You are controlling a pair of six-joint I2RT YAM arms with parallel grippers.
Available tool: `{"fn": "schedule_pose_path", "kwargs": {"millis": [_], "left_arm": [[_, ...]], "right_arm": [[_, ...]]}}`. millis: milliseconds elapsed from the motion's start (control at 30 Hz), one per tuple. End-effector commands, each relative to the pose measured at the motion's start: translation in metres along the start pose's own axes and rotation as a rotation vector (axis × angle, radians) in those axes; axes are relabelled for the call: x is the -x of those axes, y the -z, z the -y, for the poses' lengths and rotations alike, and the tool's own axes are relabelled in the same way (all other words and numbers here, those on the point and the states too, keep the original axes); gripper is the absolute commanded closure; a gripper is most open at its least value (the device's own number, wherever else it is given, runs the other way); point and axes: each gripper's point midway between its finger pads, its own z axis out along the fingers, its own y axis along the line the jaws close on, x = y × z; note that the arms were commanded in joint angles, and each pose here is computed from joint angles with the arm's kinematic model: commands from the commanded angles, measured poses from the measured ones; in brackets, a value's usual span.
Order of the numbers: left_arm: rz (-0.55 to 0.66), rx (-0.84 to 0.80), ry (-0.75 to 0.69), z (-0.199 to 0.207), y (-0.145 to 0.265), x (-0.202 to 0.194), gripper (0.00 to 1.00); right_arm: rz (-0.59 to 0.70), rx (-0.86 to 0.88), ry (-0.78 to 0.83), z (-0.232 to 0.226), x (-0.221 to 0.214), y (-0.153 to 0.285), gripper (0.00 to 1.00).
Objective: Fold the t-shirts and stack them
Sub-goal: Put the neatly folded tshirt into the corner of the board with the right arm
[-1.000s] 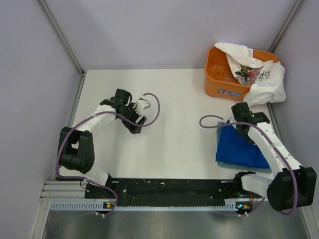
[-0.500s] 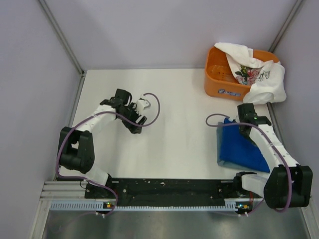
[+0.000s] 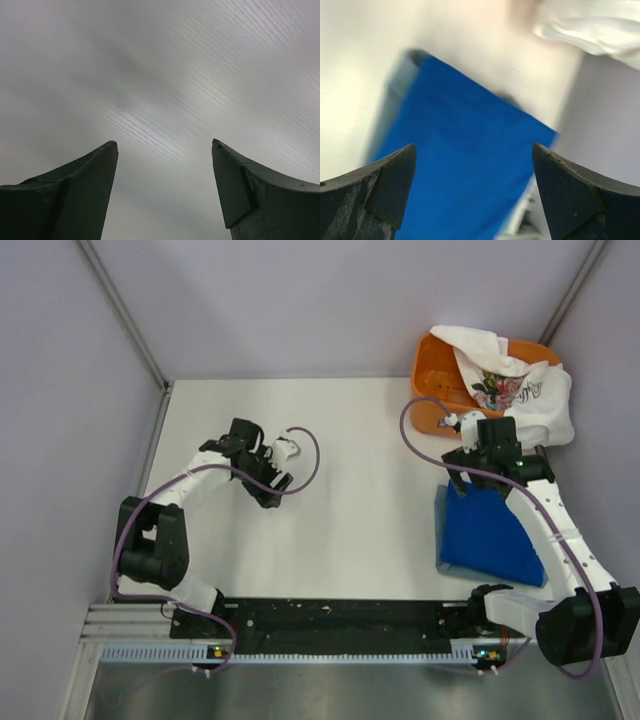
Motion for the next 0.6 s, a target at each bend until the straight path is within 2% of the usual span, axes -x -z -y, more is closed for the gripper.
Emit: {"fn": "schedule_pose_path", "kwargs": {"millis": [0, 133, 200, 367, 400, 433, 567], "left_arm": [[-0.001, 0.066, -0.012, -0.007, 0.018, -0.006, 0.2], [-0.015, 0.099, 0.014, -0.01, 0.024, -0.023, 0.2], [-0.003, 0.117, 0.043, -0.011, 0.026, -0.033, 0.19], [0.134, 0.171, 0.114, -0.02, 0.036, -0.042, 0.16], [0.172, 0.187, 0.133, -0.023, 0.039, -0.042, 0.03], [0.215, 0.205, 0.14, -0.026, 0.041, -0.041, 0.01], [0.366, 0.344, 0.198, -0.048, 0.058, -0.043, 0.01]], "right_arm": [[0.185, 0.368, -0.299, -0.072, 0.05, 0.0, 0.09], [0.291, 0.507, -0.408, -0.104, 0.074, -0.005, 0.12], [0.409, 0.557, -0.368, -0.121, 0.087, -0.003, 0.1], [0.648, 0.651, -0.339, -0.146, 0.115, 0.007, 0.01], [0.676, 0.651, -0.337, -0.149, 0.117, 0.006, 0.01], [0.706, 0.641, -0.339, -0.149, 0.118, 0.002, 0.01], [0.783, 0.562, -0.364, -0.144, 0.116, -0.013, 0.01]]}}
